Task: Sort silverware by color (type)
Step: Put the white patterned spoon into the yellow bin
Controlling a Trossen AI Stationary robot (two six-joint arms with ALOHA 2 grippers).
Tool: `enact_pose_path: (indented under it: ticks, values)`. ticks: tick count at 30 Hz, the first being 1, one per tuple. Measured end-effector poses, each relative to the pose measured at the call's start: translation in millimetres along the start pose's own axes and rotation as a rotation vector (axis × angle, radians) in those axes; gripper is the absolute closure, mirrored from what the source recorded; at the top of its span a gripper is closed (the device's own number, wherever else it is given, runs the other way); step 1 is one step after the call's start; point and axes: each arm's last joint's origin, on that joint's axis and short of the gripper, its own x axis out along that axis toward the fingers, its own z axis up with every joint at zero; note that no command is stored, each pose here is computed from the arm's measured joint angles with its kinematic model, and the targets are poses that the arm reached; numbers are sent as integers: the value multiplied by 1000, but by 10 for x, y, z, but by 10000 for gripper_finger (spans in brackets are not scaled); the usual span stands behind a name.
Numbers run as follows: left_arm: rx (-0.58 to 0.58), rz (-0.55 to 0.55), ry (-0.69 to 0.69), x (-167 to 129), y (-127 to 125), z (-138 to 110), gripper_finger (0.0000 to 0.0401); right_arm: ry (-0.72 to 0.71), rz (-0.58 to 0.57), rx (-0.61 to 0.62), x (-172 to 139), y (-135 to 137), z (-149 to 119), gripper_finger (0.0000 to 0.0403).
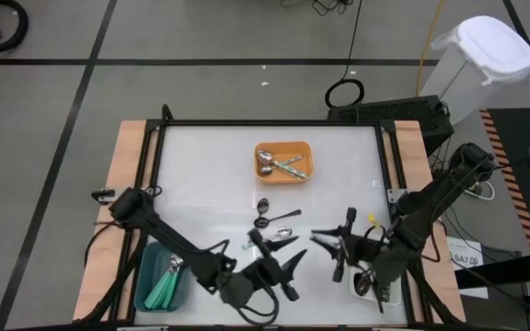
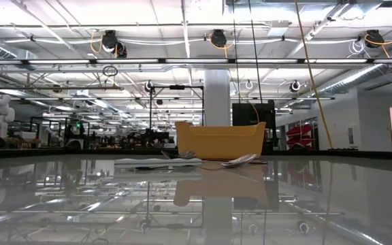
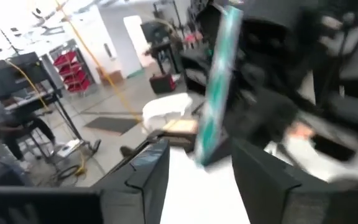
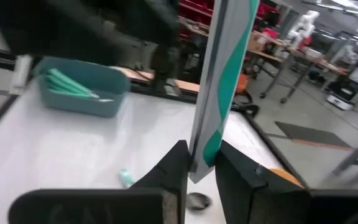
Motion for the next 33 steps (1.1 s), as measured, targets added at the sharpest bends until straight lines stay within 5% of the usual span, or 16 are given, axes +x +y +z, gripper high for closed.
enact_pose_path:
  ticks: [10, 21, 33]
  values:
    - [108, -138, 344, -116, 535, -131, 227, 118, 1, 14, 333, -566, -21, 350]
    - [229, 17, 617, 74, 932, -475, 227, 331, 48, 136, 829, -1388, -288, 350]
    - [178, -19, 711, 131, 954, -550, 227, 549, 42, 355, 1172, -2055, -757, 350]
